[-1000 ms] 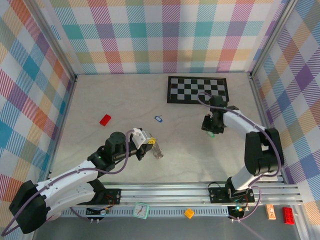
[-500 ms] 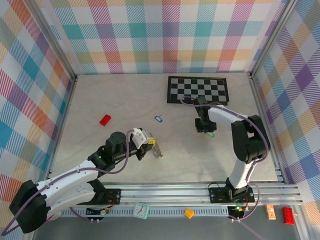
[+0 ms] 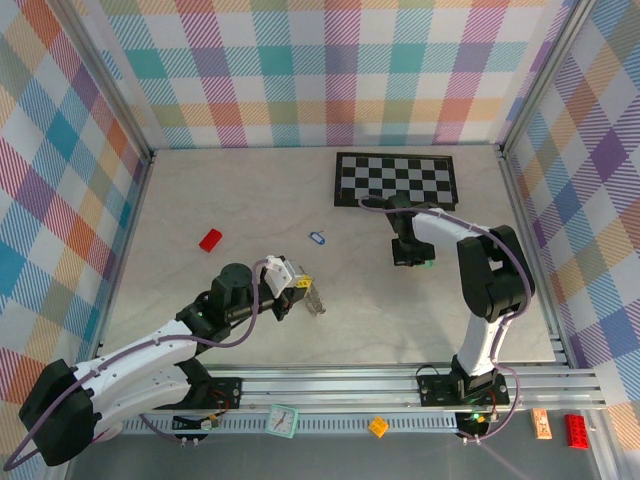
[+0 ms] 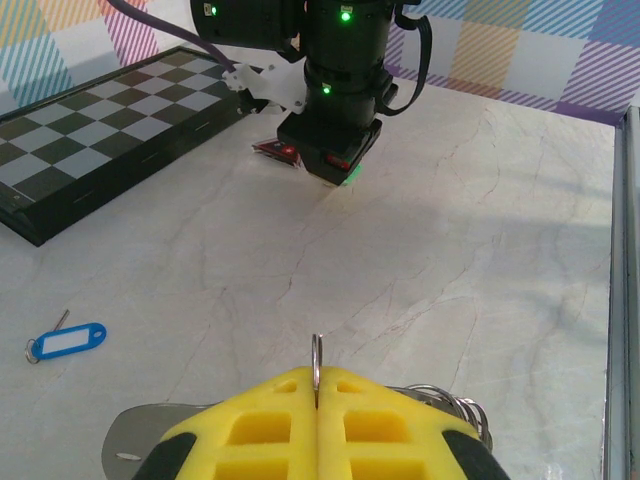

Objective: Put the keys on the keyring

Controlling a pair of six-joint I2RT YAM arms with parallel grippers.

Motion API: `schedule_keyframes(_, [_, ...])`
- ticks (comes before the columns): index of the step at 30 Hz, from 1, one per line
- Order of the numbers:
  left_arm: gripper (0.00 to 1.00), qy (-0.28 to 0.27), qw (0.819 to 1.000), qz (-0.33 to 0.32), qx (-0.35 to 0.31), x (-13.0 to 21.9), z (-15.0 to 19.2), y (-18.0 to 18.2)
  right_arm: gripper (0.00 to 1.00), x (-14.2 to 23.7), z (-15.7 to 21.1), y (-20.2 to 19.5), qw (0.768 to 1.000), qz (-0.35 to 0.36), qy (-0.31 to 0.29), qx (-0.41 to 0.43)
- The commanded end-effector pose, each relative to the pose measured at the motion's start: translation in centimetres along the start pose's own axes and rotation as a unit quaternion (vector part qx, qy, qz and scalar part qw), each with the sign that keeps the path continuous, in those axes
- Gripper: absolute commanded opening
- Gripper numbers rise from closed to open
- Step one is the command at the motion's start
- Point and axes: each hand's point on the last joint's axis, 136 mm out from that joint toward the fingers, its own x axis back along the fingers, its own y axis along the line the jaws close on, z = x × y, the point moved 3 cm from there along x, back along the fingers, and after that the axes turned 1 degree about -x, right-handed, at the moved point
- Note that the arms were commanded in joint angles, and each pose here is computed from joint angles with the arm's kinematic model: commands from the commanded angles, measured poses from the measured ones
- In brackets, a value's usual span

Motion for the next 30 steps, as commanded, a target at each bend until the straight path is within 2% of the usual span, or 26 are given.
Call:
schedule_keyframes(1, [0.00,-0.045,0.999,-0.002,-0.005,0.2,-2.8,0.3,0.00,0.8,-0.1,-0.1,1.000,0.003,0.002,0.003])
schedule_keyframes(4, [0.00,-0.046,0.999,-0.003,-0.005,0.3,-2.8,0.3,0.00,1.7,0.1,0.2,1.000,-0.017,0.000,0.005])
schedule_keyframes(9, [0.00,-0.050,0.999,-0.006,-0.003,0.3,-2.9,0.3,0.00,4.4,1.4,2.7,0.989,-0.146,0.003,0.007])
schedule_keyframes(13, [0.00,-0.051,0.999,-0.011,0.003,0.2,-2.6,0.5,0.00,6.4,3.0,5.1,0.966,-0.260,0.012,0.012])
schedule_keyframes(19, [0.00,-0.052,0.999,-0.013,0.010,0.1,-2.5,0.6,0.00,7.8,5.0,8.2,0.924,-0.377,0.047,0.037])
schedule_keyframes(23, [0.00,-0.051,0.999,-0.015,0.012,0.1,-2.4,0.6,0.00,8.0,6.0,9.8,0.909,-0.406,0.067,0.063])
schedule_keyframes(30, [0.00,-0.054,0.998,-0.020,0.018,0.3,-2.3,0.7,0.00,6.7,5.8,10.7,0.911,-0.400,0.077,0.065])
